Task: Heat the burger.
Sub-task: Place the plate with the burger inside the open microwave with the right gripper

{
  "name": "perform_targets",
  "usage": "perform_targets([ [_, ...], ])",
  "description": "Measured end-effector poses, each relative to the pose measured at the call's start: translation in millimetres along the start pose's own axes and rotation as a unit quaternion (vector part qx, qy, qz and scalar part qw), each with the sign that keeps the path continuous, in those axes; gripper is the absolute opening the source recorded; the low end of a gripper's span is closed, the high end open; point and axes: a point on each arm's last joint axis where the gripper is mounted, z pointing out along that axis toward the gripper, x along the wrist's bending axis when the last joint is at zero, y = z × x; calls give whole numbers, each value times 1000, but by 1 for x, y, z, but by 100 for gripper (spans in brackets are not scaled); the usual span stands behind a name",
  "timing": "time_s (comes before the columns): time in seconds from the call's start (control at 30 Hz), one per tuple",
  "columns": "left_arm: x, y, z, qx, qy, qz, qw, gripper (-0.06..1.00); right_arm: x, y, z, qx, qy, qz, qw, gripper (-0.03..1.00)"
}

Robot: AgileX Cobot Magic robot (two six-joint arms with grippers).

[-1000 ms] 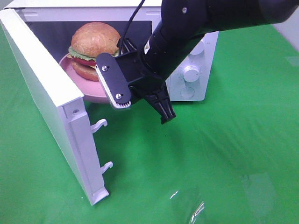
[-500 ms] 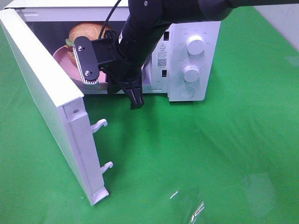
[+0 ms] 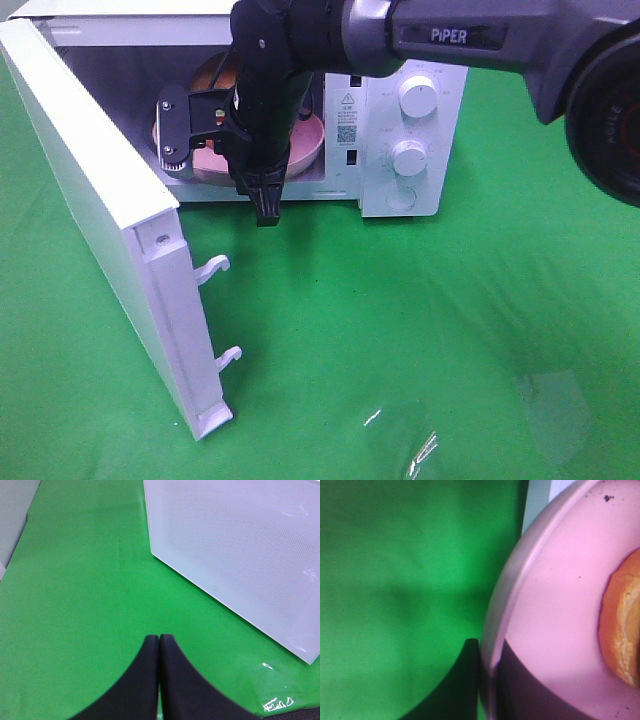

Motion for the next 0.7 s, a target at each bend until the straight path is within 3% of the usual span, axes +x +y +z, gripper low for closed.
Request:
perform_targets([
  [0.47,0,0,0,0,0,0,1000,0,-1,2,13,-10,-20,57,998,3],
  [0.67,0,0,0,0,0,0,1000,0,-5,4,11,-20,-37,70,997,12],
  [0.7,0,0,0,0,0,0,1000,0,-6,4,11,-21,-40,75,996,19],
])
